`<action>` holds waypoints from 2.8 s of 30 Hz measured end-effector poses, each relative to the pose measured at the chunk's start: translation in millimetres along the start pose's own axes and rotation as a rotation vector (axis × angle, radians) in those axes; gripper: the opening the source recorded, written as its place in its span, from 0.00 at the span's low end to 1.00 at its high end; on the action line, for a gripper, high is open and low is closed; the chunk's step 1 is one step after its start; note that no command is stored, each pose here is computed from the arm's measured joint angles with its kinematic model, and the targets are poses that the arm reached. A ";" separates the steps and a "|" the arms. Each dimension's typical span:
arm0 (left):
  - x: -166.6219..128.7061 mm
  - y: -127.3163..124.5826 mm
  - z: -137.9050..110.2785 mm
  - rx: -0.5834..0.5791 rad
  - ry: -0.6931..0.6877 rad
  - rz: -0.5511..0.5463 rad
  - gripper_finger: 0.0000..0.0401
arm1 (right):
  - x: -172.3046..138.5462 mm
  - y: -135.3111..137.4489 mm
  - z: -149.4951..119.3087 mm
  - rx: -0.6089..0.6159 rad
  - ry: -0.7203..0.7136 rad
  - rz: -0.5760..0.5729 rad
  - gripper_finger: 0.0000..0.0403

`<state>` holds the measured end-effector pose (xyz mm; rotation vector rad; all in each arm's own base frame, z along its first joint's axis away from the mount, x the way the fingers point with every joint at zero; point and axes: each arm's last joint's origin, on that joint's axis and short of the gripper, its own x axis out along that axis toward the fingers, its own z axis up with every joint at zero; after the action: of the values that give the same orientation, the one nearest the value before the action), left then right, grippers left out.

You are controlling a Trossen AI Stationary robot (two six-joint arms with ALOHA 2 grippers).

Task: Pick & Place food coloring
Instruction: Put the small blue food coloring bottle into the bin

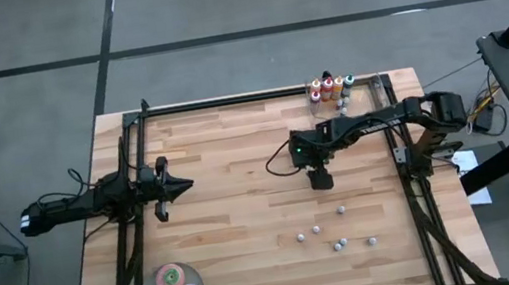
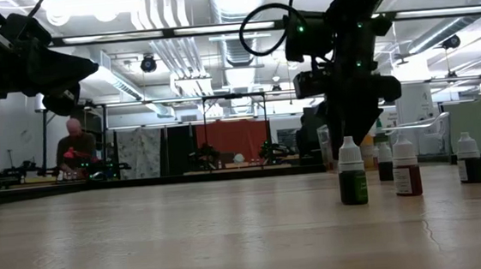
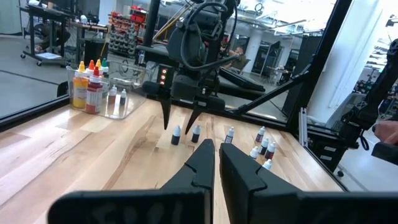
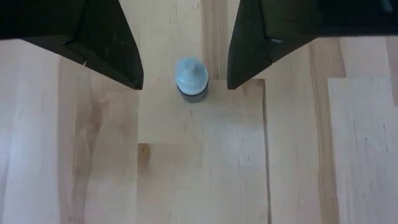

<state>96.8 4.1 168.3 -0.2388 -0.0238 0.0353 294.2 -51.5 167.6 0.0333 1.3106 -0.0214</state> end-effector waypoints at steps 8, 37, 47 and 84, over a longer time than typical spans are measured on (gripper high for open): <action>0.0 0.0 0.0 0.000 0.000 0.000 0.00 | 0.5 -0.9 -0.2 0.004 0.001 0.003 0.45; 0.0 0.0 0.0 0.000 0.000 0.000 0.00 | 0.3 0.0 -0.2 0.006 -0.004 0.037 0.13; 0.0 0.0 0.0 0.000 0.000 0.000 0.00 | -19.6 0.2 4.7 0.007 -0.030 0.033 0.13; 0.0 0.0 0.1 0.000 0.000 0.000 0.00 | -115.4 -83.4 -50.7 0.453 -0.086 -0.149 0.13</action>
<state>96.8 4.1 168.4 -0.2385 -0.0237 0.0349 212.7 -133.3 265.0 0.3174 1.1975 -0.4422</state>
